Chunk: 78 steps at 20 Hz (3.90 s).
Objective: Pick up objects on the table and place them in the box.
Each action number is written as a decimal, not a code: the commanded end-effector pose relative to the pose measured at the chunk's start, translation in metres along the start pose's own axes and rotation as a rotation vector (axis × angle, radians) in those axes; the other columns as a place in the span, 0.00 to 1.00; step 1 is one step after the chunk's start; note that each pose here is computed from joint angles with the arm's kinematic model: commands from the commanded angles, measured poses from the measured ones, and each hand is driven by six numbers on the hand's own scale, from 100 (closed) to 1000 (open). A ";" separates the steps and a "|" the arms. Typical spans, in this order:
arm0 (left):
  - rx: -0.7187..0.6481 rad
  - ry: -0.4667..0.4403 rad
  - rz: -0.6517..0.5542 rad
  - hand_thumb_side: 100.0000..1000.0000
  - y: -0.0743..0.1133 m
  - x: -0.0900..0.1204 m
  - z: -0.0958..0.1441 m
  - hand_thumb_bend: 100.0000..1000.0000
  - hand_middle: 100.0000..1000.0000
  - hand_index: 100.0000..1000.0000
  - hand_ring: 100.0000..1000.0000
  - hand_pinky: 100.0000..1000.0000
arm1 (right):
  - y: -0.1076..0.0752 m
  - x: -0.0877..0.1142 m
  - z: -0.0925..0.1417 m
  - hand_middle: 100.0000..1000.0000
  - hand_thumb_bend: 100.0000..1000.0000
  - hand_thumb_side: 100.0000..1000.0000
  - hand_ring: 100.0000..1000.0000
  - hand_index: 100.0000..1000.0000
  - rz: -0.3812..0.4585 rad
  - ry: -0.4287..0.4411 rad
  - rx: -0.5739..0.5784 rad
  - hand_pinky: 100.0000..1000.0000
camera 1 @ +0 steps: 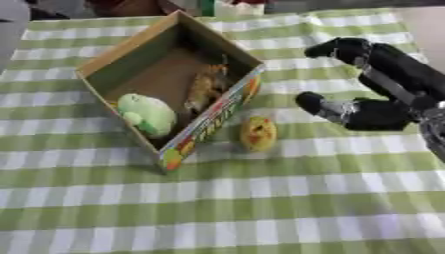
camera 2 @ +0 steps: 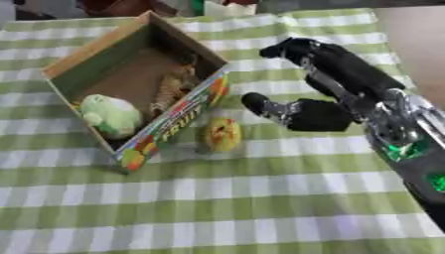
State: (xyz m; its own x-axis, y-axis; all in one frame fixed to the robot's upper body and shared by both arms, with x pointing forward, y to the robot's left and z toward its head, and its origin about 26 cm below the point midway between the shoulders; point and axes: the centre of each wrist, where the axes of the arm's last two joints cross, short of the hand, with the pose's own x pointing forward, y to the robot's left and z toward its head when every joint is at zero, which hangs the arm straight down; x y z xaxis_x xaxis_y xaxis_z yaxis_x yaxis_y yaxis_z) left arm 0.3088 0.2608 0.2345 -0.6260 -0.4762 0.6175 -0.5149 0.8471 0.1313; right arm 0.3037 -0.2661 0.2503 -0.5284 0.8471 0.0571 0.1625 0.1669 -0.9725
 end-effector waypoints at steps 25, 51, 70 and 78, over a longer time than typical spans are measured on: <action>0.003 -0.024 0.009 1.00 0.002 0.006 -0.003 0.00 0.61 0.80 0.58 0.51 | 0.021 0.031 -0.011 0.80 0.43 0.89 0.90 0.95 0.021 0.006 0.173 0.83; -0.004 -0.018 0.010 1.00 0.002 0.006 -0.002 0.00 0.61 0.80 0.58 0.51 | 0.019 0.019 -0.037 0.78 0.43 0.83 0.90 0.93 0.138 0.103 0.378 0.80; -0.007 -0.010 0.012 1.00 0.001 0.005 -0.001 0.00 0.61 0.80 0.58 0.51 | 0.042 0.016 -0.053 0.43 0.05 0.66 0.68 0.59 0.130 0.125 0.289 0.70; -0.009 -0.007 0.013 1.00 0.001 0.005 0.000 0.00 0.61 0.80 0.58 0.51 | 0.057 0.013 -0.056 0.38 0.00 0.23 0.57 0.51 0.138 0.162 0.153 0.64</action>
State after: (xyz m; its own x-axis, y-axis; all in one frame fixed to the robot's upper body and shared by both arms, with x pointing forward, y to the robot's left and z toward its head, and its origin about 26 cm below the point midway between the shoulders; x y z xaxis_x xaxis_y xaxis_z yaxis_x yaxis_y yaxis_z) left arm 0.3087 0.2582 0.2314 -0.6189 -0.4649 0.6331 -0.5034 0.8535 0.1346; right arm 0.3495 -0.2146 0.2055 -0.3811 0.9238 -0.0365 0.0523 -0.0179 -0.9985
